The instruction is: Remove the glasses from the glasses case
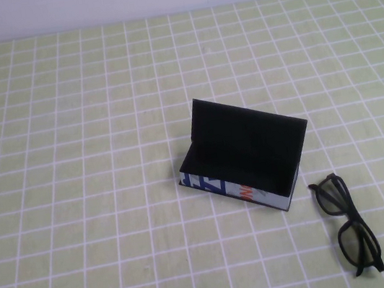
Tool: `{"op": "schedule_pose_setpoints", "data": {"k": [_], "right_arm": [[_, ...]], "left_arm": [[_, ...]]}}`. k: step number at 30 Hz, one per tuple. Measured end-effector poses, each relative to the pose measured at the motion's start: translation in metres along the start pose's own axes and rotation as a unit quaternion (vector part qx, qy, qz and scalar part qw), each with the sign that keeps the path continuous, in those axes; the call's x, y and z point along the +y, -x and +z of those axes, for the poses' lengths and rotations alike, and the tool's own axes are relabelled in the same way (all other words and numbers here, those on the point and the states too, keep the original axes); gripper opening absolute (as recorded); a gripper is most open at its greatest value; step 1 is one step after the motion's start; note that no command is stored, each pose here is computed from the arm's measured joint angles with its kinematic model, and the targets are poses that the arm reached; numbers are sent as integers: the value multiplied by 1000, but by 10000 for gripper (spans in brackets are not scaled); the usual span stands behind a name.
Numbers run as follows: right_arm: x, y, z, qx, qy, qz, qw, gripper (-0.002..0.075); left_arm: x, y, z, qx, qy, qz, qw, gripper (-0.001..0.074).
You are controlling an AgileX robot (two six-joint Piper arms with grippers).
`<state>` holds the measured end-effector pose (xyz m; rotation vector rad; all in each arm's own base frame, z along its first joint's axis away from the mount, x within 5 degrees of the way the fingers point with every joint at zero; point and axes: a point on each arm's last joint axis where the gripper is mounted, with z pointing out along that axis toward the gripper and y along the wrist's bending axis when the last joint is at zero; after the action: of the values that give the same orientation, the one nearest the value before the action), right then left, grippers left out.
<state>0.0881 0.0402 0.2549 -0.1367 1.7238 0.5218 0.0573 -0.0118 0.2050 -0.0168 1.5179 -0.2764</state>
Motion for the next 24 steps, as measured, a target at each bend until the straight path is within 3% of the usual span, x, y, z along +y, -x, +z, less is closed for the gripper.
{"op": "schedule_pose_setpoints", "data": {"k": [11, 24], "right_arm": [[-24, -30, -36, -128, -113, -3, 985, -18], [-30, -50, -35, -122, -123, -1, 985, -18]], "left_arm": [[0, 0, 0, 0, 0, 0, 1000, -4], [0, 0, 0, 0, 0, 0, 1000, -4]]}}
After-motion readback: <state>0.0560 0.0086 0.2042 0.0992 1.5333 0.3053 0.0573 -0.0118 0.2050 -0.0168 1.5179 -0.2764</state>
